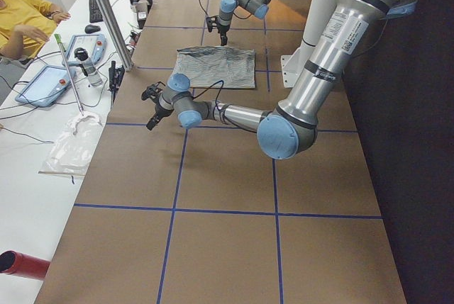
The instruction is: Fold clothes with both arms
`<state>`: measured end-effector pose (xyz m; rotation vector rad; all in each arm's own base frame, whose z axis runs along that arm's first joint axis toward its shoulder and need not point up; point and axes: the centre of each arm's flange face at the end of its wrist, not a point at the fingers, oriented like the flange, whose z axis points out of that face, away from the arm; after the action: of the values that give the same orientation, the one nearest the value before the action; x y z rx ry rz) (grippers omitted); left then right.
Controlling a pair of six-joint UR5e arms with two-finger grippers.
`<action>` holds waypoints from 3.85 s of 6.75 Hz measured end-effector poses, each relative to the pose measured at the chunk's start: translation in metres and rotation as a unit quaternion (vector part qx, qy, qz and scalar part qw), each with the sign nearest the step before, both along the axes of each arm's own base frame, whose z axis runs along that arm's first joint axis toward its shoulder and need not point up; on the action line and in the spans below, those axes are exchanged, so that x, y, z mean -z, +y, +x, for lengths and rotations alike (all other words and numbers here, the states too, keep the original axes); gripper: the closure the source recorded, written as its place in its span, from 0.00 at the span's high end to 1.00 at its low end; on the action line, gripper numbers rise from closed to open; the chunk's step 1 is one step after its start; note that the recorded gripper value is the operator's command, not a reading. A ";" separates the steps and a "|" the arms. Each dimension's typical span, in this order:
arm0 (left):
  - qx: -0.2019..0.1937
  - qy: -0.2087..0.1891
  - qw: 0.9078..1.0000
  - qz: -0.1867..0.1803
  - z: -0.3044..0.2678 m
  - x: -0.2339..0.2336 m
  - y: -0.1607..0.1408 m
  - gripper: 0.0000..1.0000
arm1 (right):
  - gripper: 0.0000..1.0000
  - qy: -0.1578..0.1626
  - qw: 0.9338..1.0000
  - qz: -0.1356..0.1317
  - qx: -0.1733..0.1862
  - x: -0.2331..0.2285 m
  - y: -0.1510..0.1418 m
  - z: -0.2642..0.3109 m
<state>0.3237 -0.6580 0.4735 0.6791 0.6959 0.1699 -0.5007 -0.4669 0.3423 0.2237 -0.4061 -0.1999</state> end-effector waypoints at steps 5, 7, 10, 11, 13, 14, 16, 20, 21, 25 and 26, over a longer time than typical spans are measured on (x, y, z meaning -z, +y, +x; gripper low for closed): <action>0.003 0.009 1.000 -0.003 0.003 0.006 0.003 1.00 | 1.00 -0.058 0.996 -0.004 -0.069 0.084 -0.039 -0.028; 0.002 0.011 1.000 -0.002 0.004 0.007 0.003 1.00 | 1.00 -0.095 0.990 -0.007 -0.101 0.103 -0.070 -0.073; -0.001 0.011 1.000 -0.005 0.005 0.006 0.004 1.00 | 1.00 -0.058 0.995 -0.004 -0.075 0.085 -0.097 -0.067; -0.002 0.011 1.000 -0.005 0.007 0.005 0.005 1.00 | 1.00 -0.039 0.997 -0.003 -0.062 0.073 -0.103 -0.058; -0.004 0.011 1.000 -0.005 0.010 0.005 0.006 1.00 | 1.00 -0.015 0.999 -0.006 -0.051 0.049 -0.111 -0.044; -0.004 0.011 1.000 -0.005 0.011 0.006 0.006 1.00 | 1.00 0.002 0.999 -0.006 -0.044 0.036 -0.122 -0.027; -0.005 0.012 1.000 -0.004 0.011 0.007 0.007 1.00 | 1.00 0.033 0.999 -0.002 -0.021 0.001 -0.139 0.017; 0.006 0.089 0.995 -0.036 0.015 0.051 0.029 1.00 | 1.00 -0.095 0.994 0.019 -0.040 0.032 -0.090 0.063; 0.006 0.121 0.992 -0.045 0.022 0.070 0.054 1.00 | 1.00 -0.157 0.986 0.015 -0.063 0.033 -0.058 0.071; 0.011 0.267 0.952 -0.151 0.077 0.149 0.197 1.00 | 1.00 -0.336 0.924 -0.034 -0.181 0.032 0.048 0.081; 0.024 0.263 0.946 -0.190 0.099 0.166 0.237 1.00 | 1.00 -0.349 0.915 -0.041 -0.198 0.038 0.061 0.083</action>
<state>0.4228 -0.4207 0.3075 0.3641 1.1856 -0.1999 -0.4181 -0.4059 0.3044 0.2874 -1.0653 0.3130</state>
